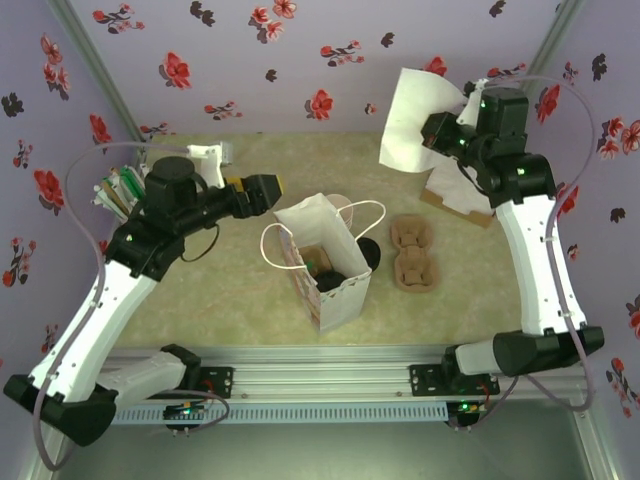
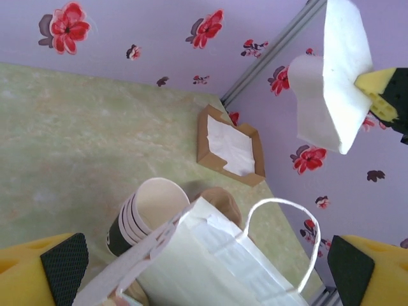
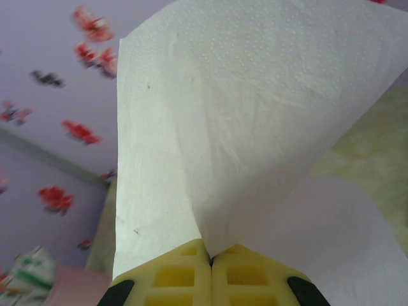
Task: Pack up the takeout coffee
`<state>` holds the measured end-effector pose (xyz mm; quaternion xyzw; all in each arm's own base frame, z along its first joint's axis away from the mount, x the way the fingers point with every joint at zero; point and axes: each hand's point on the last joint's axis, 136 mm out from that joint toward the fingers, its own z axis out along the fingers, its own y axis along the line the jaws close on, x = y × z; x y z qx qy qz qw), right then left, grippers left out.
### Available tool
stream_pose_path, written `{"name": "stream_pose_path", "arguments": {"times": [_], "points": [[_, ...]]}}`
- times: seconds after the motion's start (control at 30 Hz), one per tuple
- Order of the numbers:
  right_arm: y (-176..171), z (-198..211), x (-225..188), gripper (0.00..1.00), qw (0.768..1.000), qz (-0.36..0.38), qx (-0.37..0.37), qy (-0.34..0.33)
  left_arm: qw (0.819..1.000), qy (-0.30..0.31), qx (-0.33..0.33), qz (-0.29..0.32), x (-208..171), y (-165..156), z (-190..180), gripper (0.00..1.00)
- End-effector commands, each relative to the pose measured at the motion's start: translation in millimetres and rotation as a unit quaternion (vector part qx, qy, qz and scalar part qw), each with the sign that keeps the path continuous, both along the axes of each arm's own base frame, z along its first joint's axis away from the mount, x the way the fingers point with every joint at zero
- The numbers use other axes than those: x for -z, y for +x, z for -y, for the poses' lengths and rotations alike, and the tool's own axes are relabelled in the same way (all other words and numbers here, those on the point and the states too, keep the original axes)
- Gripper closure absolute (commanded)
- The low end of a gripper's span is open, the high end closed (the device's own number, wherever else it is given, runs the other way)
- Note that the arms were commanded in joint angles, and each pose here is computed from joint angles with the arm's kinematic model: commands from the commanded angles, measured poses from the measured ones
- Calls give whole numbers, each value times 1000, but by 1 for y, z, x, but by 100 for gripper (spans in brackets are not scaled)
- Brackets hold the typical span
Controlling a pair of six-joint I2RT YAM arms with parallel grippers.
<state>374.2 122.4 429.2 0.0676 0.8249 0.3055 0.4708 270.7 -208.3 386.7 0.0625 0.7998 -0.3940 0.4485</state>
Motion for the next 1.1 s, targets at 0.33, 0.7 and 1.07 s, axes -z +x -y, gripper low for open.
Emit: {"name": "stream_pose_path", "arguments": {"times": [0.33, 0.7, 1.07], "points": [[-114, -145, -24, 100, 948, -3, -307, 80, 999, -26, -30, 0, 4, -43, -31, 1], [-139, -212, 17, 100, 898, -86, -416, 113, 998, -11, -61, -15, 26, -43, -43, 1], [-156, -192, 55, 100, 906, -112, -402, 75, 997, -7, -70, -22, 35, -39, -44, 1]]}}
